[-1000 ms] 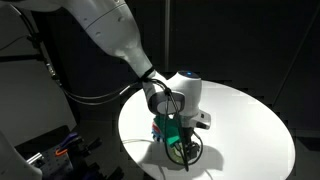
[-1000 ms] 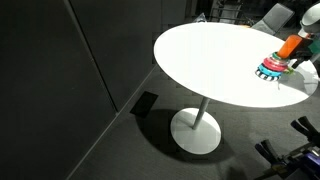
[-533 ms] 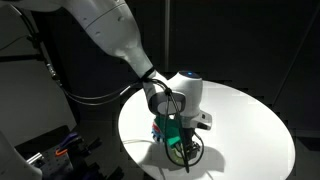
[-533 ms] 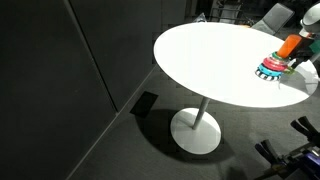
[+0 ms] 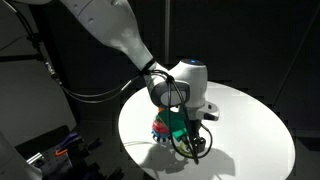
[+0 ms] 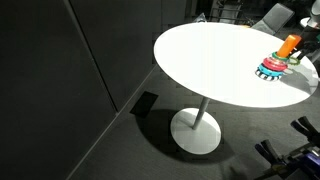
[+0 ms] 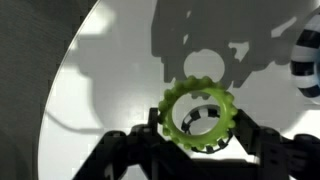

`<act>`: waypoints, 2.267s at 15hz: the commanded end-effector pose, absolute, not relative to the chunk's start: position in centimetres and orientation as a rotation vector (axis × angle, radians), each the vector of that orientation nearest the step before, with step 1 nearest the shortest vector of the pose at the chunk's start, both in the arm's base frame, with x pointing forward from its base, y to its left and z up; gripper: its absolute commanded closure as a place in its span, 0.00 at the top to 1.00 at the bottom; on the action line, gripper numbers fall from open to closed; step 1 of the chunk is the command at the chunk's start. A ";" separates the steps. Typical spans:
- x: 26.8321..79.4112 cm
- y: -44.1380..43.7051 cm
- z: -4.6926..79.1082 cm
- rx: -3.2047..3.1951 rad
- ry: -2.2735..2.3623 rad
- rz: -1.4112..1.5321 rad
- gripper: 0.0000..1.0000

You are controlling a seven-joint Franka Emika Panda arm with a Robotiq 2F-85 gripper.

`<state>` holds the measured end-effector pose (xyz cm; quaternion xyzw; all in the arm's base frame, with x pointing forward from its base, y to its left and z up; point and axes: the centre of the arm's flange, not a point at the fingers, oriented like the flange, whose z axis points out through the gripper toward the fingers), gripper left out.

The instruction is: Put the green ring on the stack

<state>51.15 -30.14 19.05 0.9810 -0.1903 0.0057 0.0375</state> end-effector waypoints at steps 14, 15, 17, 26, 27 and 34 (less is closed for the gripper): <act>53.8 -25.7 34.9 3.030 -0.424 0.148 0.49; 53.8 -25.3 35.7 3.039 -0.412 0.150 0.49; 53.7 -24.5 37.1 3.054 -0.389 0.151 0.49; 53.2 -20.5 38.9 3.119 -0.247 0.041 0.49; 53.3 -19.9 38.8 3.117 -0.237 0.036 0.49; 53.4 -16.8 37.2 3.126 -0.151 -0.013 0.49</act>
